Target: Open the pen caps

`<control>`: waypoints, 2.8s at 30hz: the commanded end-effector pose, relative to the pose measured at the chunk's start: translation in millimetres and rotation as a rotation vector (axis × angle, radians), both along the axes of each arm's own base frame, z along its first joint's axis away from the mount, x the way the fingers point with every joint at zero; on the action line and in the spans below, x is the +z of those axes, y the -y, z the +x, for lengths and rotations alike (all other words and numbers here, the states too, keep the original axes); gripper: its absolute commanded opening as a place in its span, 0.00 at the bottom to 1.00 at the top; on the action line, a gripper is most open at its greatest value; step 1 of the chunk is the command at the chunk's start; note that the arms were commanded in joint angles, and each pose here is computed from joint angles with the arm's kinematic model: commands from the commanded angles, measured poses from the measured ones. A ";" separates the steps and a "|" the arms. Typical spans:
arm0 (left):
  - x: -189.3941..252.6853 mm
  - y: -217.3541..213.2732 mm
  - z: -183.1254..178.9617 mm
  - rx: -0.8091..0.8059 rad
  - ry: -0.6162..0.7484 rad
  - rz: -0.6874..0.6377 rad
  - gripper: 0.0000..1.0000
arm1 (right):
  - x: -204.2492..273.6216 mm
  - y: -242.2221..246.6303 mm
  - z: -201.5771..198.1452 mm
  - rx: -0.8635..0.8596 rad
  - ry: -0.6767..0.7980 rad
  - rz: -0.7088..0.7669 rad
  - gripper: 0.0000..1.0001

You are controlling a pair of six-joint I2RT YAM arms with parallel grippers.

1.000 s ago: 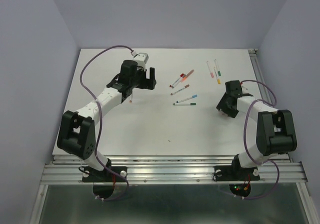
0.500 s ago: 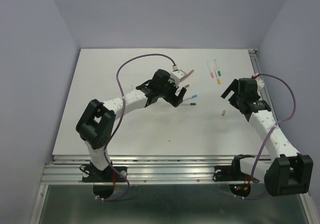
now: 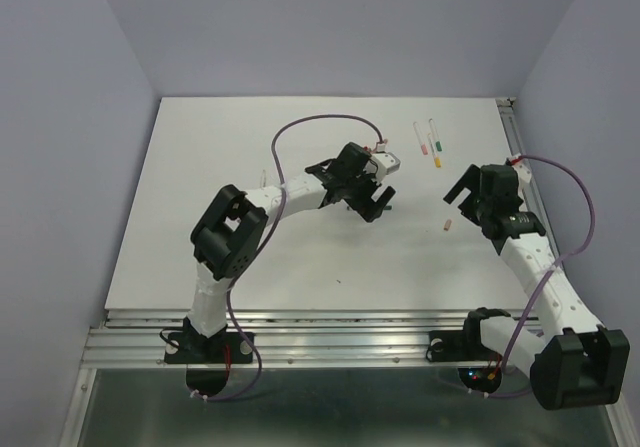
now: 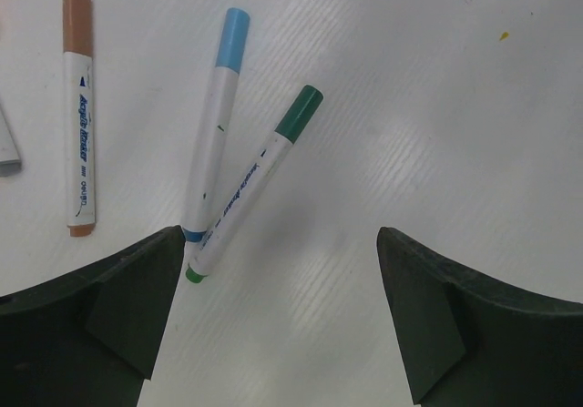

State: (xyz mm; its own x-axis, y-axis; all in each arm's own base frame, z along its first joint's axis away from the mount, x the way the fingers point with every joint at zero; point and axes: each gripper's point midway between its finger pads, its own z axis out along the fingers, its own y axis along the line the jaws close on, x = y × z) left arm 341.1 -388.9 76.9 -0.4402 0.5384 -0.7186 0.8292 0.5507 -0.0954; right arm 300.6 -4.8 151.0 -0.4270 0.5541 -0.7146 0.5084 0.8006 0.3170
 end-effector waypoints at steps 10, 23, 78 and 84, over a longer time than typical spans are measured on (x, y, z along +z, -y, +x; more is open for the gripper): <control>-1.2 25.5 -0.6 -0.085 -0.031 -0.008 0.99 | -6.6 4.9 1.0 -0.007 -0.012 -0.020 1.00; -24.4 28.6 8.3 -0.078 -0.059 0.057 0.99 | -8.0 4.2 0.8 0.004 -0.015 -0.024 1.00; -52.7 -11.1 -29.2 0.097 -0.057 0.186 0.43 | -12.6 3.0 -0.3 0.009 -0.024 -0.021 1.00; -56.5 -9.2 -41.0 0.071 -0.056 0.206 0.00 | -12.0 3.4 0.0 0.007 -0.022 -0.021 1.00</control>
State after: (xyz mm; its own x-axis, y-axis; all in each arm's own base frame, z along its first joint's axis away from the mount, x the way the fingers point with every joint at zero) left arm 317.4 -373.1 24.5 -0.5302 0.5998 -0.5992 0.7550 0.6557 -0.0117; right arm 300.3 -4.8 143.3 -0.4528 0.5414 -0.7084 0.5076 0.8097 0.2944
